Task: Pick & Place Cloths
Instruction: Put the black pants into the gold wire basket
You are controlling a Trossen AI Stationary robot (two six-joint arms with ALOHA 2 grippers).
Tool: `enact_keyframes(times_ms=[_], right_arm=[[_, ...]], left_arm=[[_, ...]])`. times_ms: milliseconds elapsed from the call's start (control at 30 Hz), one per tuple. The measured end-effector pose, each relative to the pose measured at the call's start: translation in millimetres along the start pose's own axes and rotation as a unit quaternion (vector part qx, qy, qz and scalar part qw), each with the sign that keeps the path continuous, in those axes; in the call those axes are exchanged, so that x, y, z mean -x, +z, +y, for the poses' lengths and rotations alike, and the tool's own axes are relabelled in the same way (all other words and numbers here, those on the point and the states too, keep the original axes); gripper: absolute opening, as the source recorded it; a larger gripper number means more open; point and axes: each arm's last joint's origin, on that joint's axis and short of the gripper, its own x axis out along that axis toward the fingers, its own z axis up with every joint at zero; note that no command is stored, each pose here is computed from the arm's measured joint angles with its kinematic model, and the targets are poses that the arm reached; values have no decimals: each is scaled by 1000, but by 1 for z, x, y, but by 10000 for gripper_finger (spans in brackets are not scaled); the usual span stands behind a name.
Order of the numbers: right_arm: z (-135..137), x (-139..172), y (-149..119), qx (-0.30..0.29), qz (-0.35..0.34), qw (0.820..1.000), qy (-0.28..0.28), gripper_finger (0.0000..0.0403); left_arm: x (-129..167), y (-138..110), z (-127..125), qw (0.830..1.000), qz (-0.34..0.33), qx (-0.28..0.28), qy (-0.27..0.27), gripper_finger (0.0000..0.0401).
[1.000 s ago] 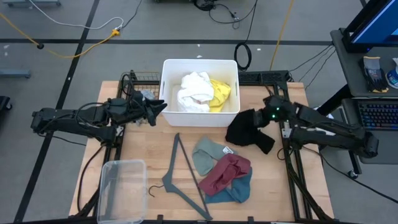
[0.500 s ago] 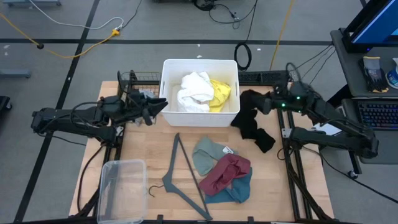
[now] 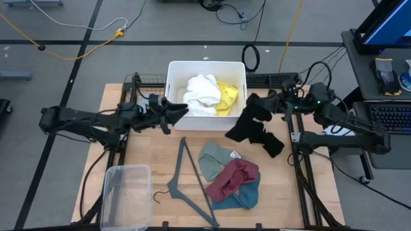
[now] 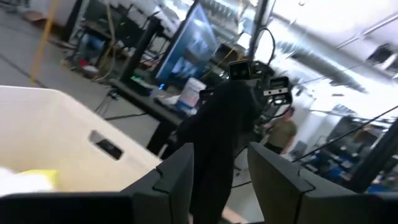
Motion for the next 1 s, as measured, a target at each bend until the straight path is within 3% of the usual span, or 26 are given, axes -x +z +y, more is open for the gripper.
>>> enact_keyframes(times_ms=[233,500,733,1000], right_arm=[[1,-33,-11,-25,21,997,70,0],[-7,-67,-28,-69,51,989,121,0],[-5,-80,-35,-86,55,982,159,0],[-7,-81,-36,-82,54,983,156,0]], left_arm=[[-21,-12,-11,999,-31,-11,-42,158],[-56,-6,-43,992,-36,-72,-93,228],[-86,-8,-65,987,50,-128,-86,273],[-116,-10,-84,981,98,-137,-94,283]])
